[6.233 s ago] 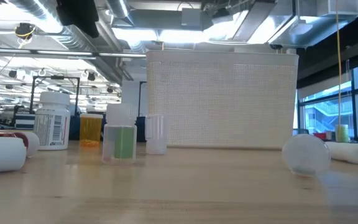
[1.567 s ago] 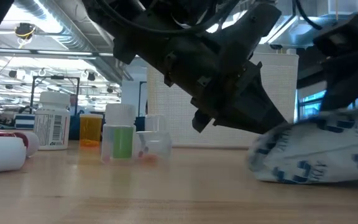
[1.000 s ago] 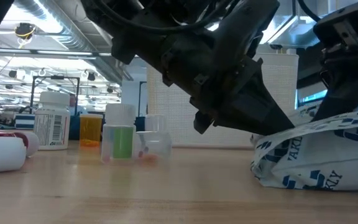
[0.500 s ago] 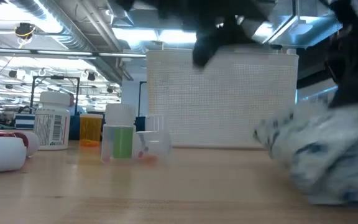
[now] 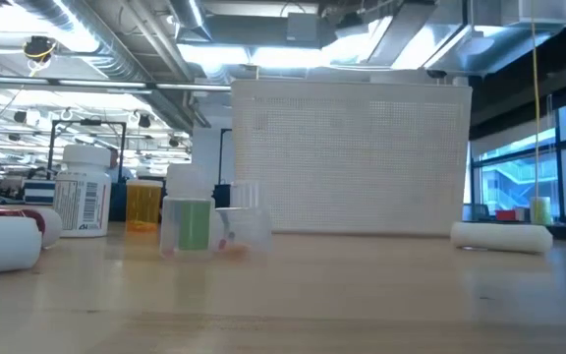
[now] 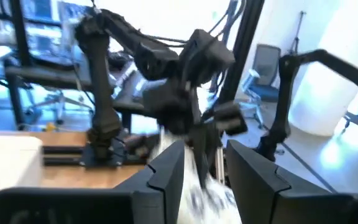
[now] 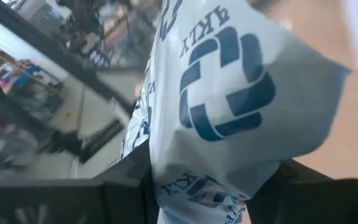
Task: Pick & place medical supplies in basket/bin
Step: Put the white mailer bag into the white bin
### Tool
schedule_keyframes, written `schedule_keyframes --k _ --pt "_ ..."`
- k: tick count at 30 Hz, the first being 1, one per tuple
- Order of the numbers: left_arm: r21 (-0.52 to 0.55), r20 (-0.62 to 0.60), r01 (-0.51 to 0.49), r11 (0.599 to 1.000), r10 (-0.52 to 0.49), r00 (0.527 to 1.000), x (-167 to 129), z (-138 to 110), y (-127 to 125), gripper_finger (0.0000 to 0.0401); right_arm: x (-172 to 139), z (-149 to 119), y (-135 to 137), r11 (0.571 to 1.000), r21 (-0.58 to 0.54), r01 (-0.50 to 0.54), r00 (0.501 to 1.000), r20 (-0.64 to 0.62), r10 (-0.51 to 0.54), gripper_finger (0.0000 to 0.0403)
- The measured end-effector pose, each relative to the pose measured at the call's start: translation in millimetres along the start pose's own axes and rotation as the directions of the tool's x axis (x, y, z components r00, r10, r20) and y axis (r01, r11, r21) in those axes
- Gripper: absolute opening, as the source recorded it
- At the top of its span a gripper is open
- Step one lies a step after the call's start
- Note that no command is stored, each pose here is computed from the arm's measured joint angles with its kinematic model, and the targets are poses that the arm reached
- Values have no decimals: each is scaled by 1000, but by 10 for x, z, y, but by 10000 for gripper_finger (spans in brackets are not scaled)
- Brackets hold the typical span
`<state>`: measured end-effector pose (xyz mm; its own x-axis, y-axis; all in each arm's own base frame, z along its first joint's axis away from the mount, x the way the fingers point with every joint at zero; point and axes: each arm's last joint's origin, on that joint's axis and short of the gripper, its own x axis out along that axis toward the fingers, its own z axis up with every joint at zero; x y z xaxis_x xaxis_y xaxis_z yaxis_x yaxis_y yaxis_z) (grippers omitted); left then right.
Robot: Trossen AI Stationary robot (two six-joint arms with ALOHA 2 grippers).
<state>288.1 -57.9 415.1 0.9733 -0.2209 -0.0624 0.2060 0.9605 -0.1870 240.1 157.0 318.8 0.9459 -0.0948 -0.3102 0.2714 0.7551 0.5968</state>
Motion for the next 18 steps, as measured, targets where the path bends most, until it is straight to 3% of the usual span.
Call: schedule_keyframes --k 4,8,14,18 --pt "0 6 -66 998 66 998 -406 159 -18 114 -128 602 182 983 -157 94 989 124 -75 165" --pt "4 -21 -149 989 149 989 -715 208 -14 114 -183 1174 209 935 -279 220 963 214 -163 162" --pt "59 -92 -255 965 260 961 -978 174 13 114 -147 1873 -60 797 -389 462 876 339 -342 160" --pt "120 -145 -321 940 336 931 -1063 121 40 114 -65 2198 -344 712 -447 542 838 349 -419 160"
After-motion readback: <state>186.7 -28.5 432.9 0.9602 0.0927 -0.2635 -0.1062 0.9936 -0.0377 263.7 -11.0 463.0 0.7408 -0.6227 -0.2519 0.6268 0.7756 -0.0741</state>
